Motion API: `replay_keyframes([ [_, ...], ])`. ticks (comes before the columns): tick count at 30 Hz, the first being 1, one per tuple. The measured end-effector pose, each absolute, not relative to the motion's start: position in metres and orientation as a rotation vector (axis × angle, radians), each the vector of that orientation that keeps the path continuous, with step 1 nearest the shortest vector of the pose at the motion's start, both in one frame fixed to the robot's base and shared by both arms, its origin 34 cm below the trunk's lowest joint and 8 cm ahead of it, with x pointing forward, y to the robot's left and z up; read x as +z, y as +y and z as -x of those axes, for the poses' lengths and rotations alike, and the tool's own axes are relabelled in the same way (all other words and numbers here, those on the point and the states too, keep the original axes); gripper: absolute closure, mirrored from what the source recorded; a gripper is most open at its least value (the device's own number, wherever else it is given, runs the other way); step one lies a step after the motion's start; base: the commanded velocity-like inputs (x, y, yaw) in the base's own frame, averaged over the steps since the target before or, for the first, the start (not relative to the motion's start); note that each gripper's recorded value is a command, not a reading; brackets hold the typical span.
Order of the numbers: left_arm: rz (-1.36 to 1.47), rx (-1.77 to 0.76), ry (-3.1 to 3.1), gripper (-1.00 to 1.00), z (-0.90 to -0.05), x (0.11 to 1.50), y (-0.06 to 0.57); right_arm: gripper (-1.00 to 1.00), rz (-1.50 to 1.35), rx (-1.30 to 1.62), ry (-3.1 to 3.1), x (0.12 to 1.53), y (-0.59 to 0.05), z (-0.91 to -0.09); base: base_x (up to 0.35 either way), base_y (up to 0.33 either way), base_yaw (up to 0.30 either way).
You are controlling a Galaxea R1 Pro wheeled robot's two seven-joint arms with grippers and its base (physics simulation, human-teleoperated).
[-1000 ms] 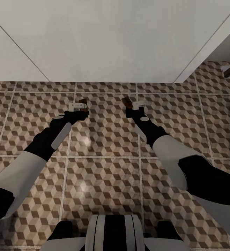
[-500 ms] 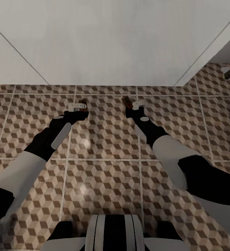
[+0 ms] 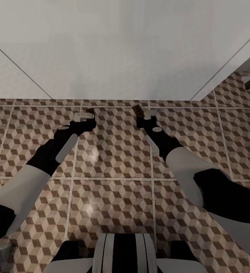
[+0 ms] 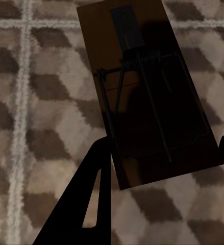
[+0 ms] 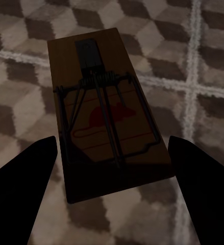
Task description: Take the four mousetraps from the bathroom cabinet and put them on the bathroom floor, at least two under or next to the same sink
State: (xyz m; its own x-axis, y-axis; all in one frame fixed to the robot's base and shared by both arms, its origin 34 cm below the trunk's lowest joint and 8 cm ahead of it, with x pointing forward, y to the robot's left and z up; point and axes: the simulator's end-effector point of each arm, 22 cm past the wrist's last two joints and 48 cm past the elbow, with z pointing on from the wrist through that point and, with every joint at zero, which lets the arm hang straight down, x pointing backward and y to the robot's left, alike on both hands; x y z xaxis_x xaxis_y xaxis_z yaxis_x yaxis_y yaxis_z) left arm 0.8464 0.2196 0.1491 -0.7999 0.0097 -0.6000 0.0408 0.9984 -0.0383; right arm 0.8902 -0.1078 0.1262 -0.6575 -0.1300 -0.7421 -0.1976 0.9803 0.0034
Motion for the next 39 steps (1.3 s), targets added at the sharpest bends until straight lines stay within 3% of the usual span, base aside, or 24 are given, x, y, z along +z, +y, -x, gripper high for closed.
replay_keyframes([
  [39,-0.038,-0.070,2.491,1.00,-0.847,0.152,0.218,1.00,0.247,0.088,2.390,0.094,-0.115,-0.857,0.014,0.000,0.000],
])
